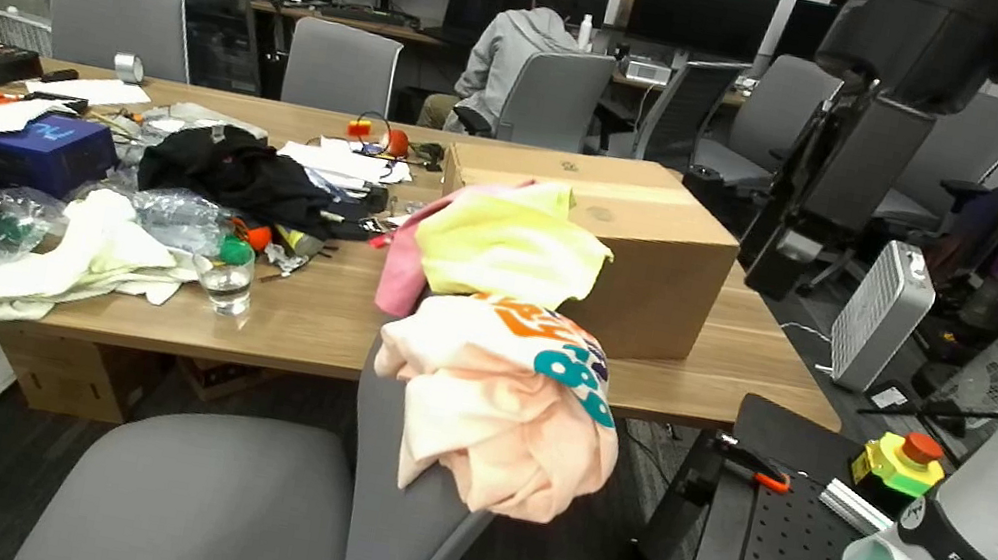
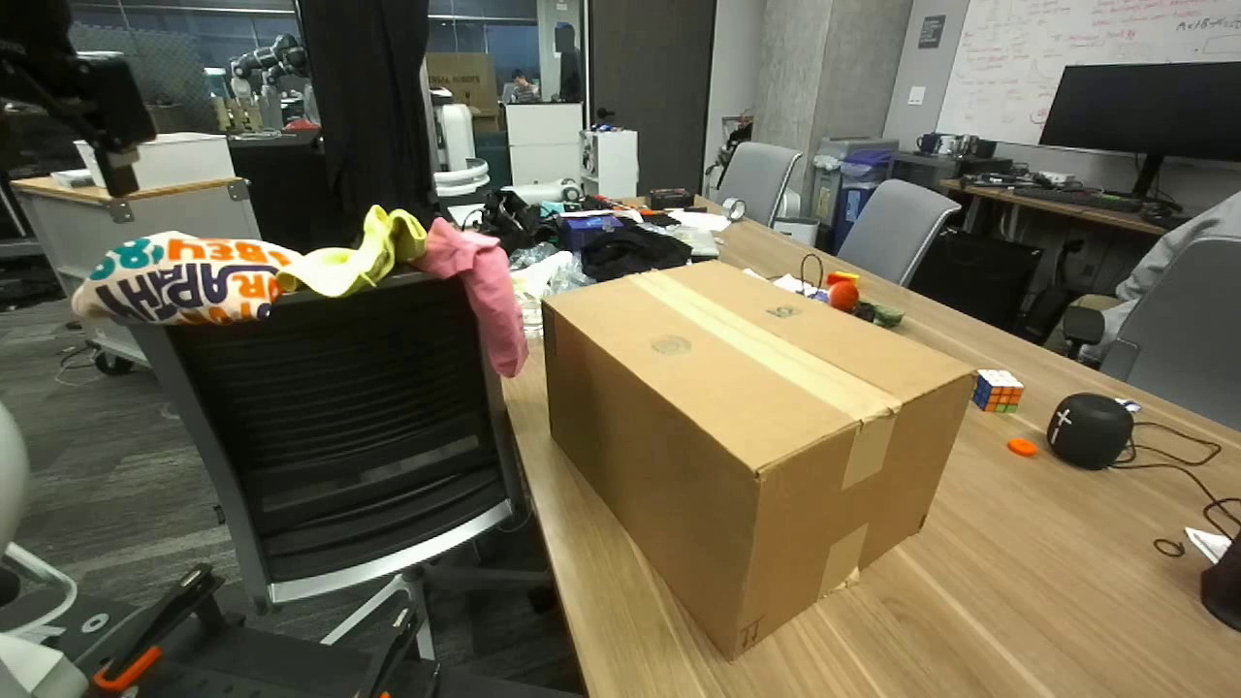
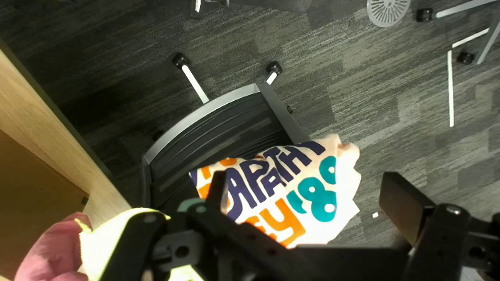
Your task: Put the shirts on the chair onto the box
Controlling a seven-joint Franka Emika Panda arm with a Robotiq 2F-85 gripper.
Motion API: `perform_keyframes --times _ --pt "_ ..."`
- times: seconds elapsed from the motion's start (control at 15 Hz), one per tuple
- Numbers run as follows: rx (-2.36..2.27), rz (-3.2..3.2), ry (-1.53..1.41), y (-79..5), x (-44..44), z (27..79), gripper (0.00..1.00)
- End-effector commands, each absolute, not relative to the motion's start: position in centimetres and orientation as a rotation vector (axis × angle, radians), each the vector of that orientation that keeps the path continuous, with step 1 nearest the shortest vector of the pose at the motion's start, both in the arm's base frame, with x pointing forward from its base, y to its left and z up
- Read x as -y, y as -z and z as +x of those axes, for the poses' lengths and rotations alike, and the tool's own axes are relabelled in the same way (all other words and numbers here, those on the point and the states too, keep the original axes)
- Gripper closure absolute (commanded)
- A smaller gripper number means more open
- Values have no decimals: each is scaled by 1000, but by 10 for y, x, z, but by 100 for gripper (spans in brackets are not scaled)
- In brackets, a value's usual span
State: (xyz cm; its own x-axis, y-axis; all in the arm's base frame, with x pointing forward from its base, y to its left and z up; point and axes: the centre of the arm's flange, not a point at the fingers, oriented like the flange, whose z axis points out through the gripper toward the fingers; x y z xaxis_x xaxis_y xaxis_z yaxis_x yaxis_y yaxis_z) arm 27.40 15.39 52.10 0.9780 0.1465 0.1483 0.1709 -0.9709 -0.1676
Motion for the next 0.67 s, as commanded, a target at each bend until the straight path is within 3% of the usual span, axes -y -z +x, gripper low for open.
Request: perform_keyframes --times 0.0,0.6 --pt "325 -2912 293 -511 -194 281 0" --pt "398 -2900 419 -475 -258 279 0"
